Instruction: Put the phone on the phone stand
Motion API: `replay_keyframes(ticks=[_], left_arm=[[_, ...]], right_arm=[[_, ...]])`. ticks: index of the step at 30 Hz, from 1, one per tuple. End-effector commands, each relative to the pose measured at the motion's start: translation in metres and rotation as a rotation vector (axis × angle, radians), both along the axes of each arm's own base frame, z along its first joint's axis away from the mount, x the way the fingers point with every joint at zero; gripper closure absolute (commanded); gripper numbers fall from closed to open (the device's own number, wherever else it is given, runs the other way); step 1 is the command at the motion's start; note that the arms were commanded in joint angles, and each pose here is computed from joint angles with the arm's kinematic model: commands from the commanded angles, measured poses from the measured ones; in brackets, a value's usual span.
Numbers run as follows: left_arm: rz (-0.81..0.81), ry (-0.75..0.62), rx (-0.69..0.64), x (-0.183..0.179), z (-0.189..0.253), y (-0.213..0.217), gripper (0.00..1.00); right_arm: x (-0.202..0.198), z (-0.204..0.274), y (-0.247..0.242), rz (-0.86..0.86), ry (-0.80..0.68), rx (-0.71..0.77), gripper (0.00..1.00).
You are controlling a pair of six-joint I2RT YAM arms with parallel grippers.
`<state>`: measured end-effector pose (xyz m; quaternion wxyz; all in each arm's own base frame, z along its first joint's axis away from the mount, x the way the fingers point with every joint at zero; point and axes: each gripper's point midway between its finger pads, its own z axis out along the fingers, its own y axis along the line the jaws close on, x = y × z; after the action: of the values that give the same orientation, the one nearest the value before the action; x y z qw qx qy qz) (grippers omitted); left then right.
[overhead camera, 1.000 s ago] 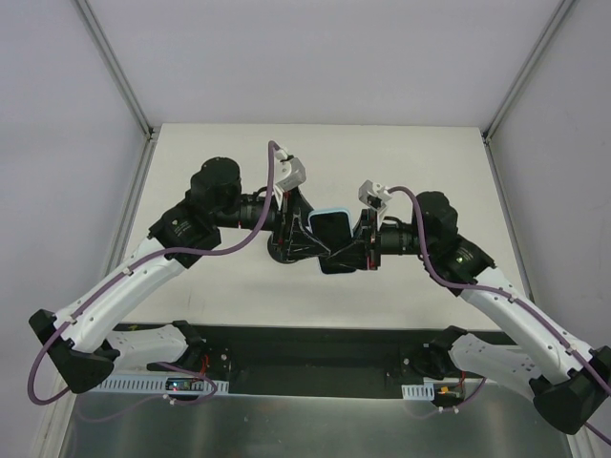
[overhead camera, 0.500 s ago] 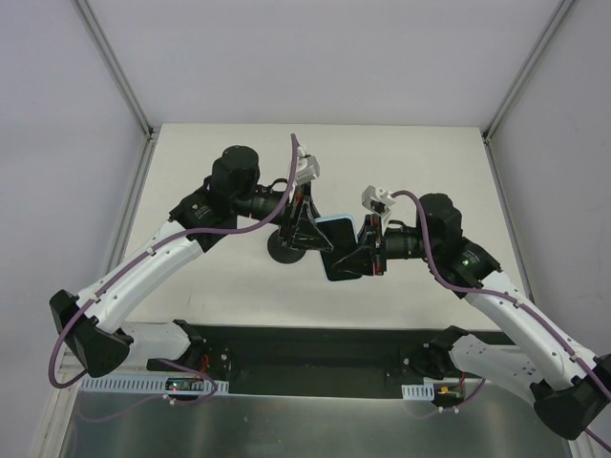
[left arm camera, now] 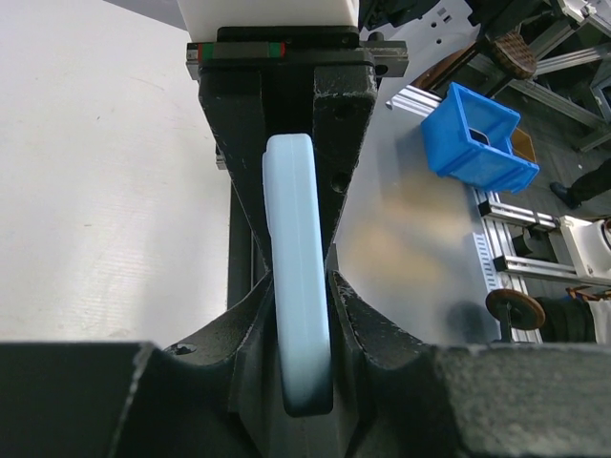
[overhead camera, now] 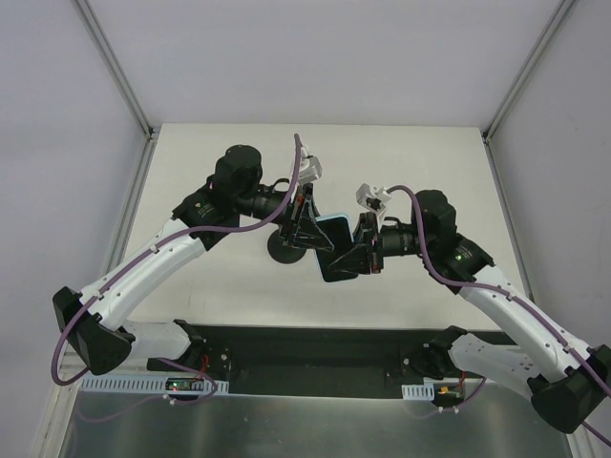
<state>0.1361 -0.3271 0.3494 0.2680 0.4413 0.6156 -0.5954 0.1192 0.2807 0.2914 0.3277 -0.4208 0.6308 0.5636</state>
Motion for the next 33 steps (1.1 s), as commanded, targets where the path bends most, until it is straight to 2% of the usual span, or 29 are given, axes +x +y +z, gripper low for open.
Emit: replay_keyframes(ticks=[1, 10, 14, 16, 19, 20, 21, 23, 27, 29, 31, 33], left_arm=[[-0.065, -0.049, -0.059, -0.013, 0.021, 0.0, 0.76], [-0.067, -0.045, -0.058, -0.013, 0.021, -0.001, 0.67], [-0.04, -0.039, -0.049, -0.009, 0.019, -0.002, 0.55], [-0.036, -0.035, -0.049, -0.008, 0.019, -0.003, 0.55], [0.002, -0.037, -0.044, -0.002, 0.019, -0.004, 0.69], [0.009, -0.037, -0.042, -0.001, 0.018, -0.004, 0.79], [0.017, -0.035, -0.04, 0.0, 0.018, -0.005, 0.8], [0.016, -0.035, -0.043, -0.001, 0.019, -0.005, 0.8], [0.022, -0.041, -0.045, -0.001, 0.02, -0.003, 0.66], [0.025, -0.047, -0.049, -0.001, 0.021, -0.003, 0.65], [0.008, -0.051, -0.056, -0.004, 0.023, -0.002, 0.76], [0.006, -0.057, -0.057, -0.004, 0.023, -0.002, 0.97]], right_arm=[[0.004, 0.032, 0.007, 0.022, -0.093, 0.1, 0.99], [0.004, 0.028, 0.008, 0.023, -0.083, 0.097, 0.99], [0.002, 0.027, 0.009, 0.03, -0.08, 0.096, 0.99], [0.002, 0.027, 0.01, 0.033, -0.078, 0.094, 0.99], [0.002, 0.026, 0.012, 0.033, -0.077, 0.092, 0.99], [0.002, 0.026, 0.012, 0.033, -0.077, 0.092, 0.99], [0.002, 0.026, 0.012, 0.033, -0.078, 0.093, 0.99], [0.001, 0.026, 0.014, 0.039, -0.082, 0.096, 0.99], [0.002, 0.024, 0.016, 0.038, -0.078, 0.091, 0.99], [0.002, 0.023, 0.017, 0.037, -0.077, 0.09, 0.99], [0.002, 0.024, 0.017, 0.034, -0.079, 0.091, 0.99], [0.002, 0.024, 0.017, 0.031, -0.082, 0.093, 0.99]])
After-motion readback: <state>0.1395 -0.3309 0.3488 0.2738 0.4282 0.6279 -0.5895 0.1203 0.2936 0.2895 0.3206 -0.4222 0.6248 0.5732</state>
